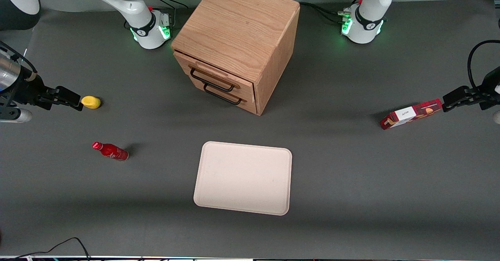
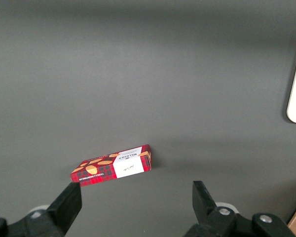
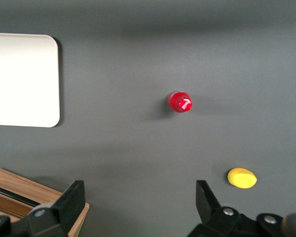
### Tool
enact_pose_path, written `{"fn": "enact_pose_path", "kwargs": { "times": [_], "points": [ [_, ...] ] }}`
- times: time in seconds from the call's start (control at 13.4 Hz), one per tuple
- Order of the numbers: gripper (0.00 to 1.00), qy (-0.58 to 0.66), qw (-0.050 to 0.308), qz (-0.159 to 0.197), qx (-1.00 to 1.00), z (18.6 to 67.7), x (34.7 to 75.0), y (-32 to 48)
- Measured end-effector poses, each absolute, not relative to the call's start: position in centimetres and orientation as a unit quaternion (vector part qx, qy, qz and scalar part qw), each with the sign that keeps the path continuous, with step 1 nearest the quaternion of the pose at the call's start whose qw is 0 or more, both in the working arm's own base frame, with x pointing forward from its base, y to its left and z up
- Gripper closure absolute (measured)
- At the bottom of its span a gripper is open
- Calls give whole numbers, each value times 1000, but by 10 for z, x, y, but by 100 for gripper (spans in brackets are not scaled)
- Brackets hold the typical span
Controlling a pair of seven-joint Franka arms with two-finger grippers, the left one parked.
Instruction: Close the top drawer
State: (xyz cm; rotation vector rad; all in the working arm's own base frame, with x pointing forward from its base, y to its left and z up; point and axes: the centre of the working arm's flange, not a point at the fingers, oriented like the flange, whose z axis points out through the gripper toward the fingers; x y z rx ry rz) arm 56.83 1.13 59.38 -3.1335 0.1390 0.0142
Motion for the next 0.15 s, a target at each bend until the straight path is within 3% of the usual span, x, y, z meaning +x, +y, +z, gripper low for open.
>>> {"fn": "enact_pose_path", "kwargs": {
  "times": [0.15],
  "points": [
    [0, 51, 3, 6, -999, 594, 562, 4]
  ]
}}
